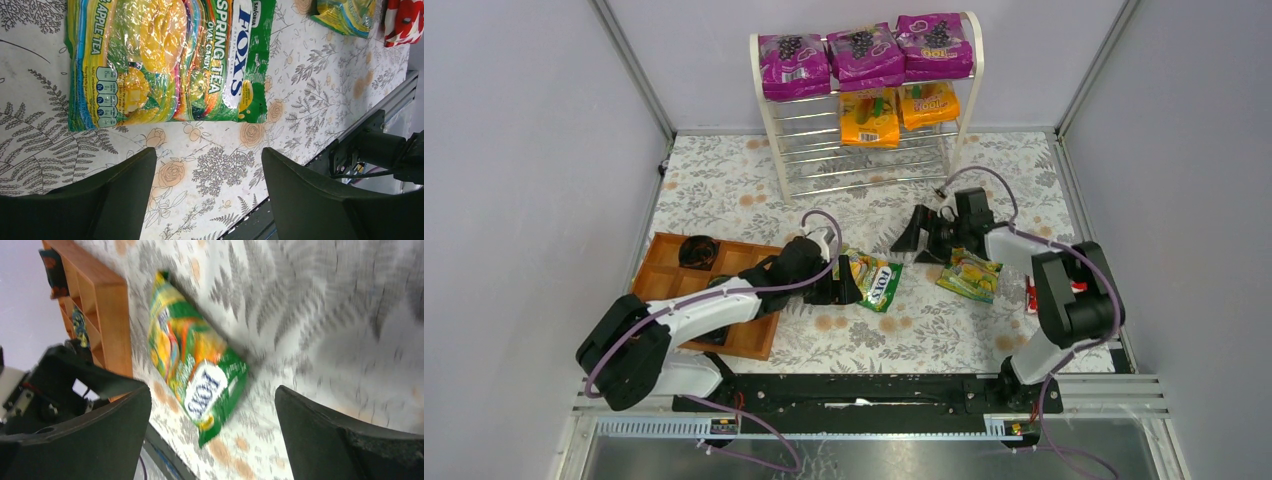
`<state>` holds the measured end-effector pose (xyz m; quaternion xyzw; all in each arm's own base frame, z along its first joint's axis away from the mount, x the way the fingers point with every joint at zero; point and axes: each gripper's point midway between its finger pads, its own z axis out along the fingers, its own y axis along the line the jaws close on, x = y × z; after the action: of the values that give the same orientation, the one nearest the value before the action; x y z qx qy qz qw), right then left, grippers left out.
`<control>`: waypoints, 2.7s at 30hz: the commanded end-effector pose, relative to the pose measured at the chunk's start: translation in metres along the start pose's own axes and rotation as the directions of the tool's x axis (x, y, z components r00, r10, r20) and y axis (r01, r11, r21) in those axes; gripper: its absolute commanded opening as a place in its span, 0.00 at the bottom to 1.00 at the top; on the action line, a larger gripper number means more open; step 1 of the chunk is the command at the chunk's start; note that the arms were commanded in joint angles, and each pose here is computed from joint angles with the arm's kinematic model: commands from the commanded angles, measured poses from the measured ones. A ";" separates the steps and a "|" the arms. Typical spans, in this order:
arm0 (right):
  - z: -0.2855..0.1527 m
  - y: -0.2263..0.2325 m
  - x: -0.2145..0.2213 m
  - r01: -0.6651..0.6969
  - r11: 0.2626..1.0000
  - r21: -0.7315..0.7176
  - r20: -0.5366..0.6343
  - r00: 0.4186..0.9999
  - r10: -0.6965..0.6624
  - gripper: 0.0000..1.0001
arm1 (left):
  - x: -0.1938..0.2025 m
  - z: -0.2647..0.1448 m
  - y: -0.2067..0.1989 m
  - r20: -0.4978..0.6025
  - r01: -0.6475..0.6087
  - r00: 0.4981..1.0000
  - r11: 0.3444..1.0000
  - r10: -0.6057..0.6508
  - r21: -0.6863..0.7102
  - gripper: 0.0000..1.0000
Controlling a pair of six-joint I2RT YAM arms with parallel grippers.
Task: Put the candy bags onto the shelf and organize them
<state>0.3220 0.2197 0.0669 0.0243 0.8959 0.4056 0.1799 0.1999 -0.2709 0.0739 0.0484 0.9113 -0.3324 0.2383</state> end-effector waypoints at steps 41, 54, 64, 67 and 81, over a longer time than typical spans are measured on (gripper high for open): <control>0.040 0.049 0.067 -0.268 0.927 -0.263 0.137 0.940 0.311 0.55 | -0.028 0.045 0.034 0.021 0.164 0.986 0.986 -0.165 0.041 0.46; 0.031 0.051 0.051 -0.303 0.898 -0.320 0.226 0.896 0.383 0.15 | -0.074 0.003 0.002 0.166 0.012 0.986 0.997 -0.024 0.071 0.53; 0.016 0.060 0.011 -0.302 0.883 -0.360 0.294 0.861 0.415 0.14 | -0.144 -0.093 -0.047 0.372 -0.213 0.906 0.977 0.201 -0.010 0.66; 0.003 0.062 -0.015 -0.302 0.871 -0.388 0.336 0.833 0.439 0.12 | -0.161 -0.120 -0.057 0.428 -0.275 0.862 0.960 0.271 -0.054 0.69; -0.039 0.062 -0.149 -0.259 0.866 -0.428 0.612 0.621 0.489 0.11 | -0.159 -0.135 -0.033 0.483 -0.346 0.764 0.904 0.428 -0.253 0.73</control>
<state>0.4003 0.2166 0.1374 0.3183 0.7178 0.5118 0.3486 0.2747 -0.2110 0.2518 0.1242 0.8144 -0.2450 0.5112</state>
